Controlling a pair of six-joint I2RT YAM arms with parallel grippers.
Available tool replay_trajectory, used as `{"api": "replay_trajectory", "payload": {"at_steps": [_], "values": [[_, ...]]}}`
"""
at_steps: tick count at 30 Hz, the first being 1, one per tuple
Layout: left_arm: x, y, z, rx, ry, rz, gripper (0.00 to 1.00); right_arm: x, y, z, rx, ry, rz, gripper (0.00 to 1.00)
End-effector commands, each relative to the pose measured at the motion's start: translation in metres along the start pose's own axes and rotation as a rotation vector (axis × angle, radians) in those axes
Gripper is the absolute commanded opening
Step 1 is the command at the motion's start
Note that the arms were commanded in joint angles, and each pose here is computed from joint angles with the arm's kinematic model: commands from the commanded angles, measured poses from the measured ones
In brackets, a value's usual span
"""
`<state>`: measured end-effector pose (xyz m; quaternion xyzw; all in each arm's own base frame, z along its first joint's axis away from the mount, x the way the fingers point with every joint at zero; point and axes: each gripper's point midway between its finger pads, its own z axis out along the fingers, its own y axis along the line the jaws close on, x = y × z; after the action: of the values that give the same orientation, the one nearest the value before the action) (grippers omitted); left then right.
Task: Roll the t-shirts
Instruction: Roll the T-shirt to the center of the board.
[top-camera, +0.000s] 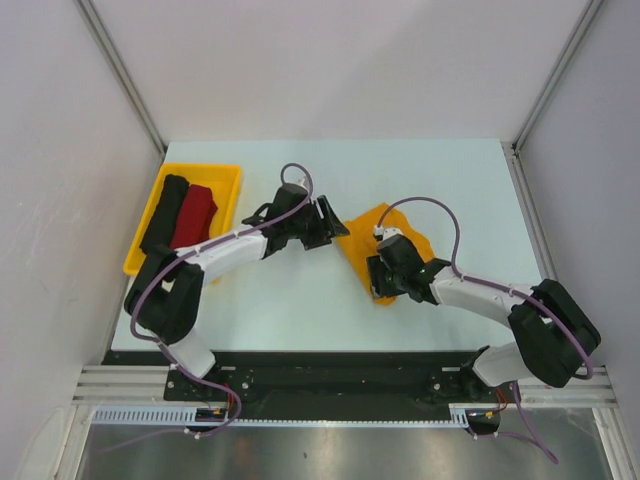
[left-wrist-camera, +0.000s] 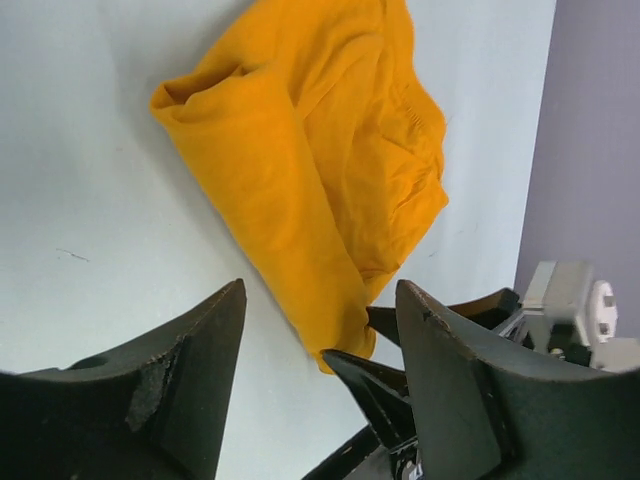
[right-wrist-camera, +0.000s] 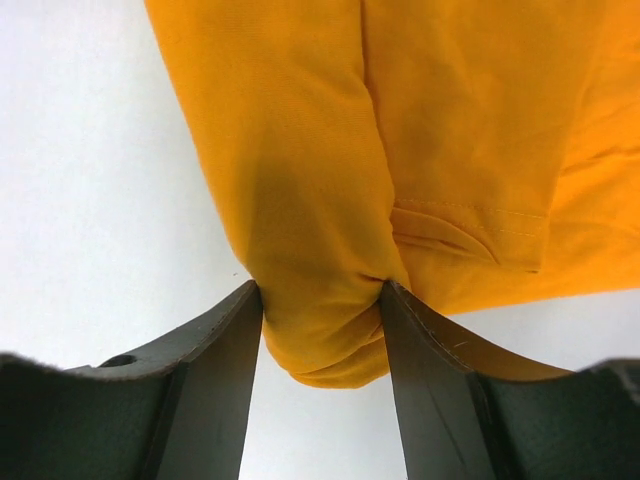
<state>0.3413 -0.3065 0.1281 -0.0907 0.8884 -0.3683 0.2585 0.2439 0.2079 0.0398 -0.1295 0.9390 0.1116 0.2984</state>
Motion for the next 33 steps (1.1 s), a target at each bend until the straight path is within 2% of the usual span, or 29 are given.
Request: {"api": "replay_trajectory", "payload": {"at_steps": [1,3,9,15,22,27,30,31,33], "values": [[0.01,0.001,0.012,0.034,0.032,-0.013,0.66,0.008,0.015,-0.002,-0.147,0.047,0.036,0.55],[0.016,0.009,0.018,0.017,0.045,-0.028,0.63,0.009,0.018,-0.003,-0.194,0.064,0.066,0.54],[0.022,0.021,0.031,0.003,0.03,-0.05,0.64,0.012,0.012,-0.002,-0.254,0.097,0.152,0.53],[0.031,0.025,0.049,0.049,0.014,-0.074,0.68,0.017,0.008,0.002,-0.252,0.111,0.167,0.53],[0.033,0.021,0.076,0.142,-0.027,-0.122,0.65,0.019,0.005,0.005,-0.244,0.118,0.177,0.51],[0.041,0.024,0.085,0.119,-0.035,-0.144,0.5,0.015,0.005,0.002,-0.243,0.1,0.172,0.52],[0.051,0.029,0.077,0.057,-0.024,-0.147,0.28,0.011,0.005,-0.003,-0.222,0.068,0.152,0.53],[0.049,0.021,0.069,0.061,-0.036,-0.142,0.24,0.009,0.007,-0.005,-0.223,0.057,0.141,0.54],[0.054,0.033,0.058,0.002,-0.033,-0.146,0.15,0.006,0.013,-0.011,-0.208,0.026,0.109,0.55]]}}
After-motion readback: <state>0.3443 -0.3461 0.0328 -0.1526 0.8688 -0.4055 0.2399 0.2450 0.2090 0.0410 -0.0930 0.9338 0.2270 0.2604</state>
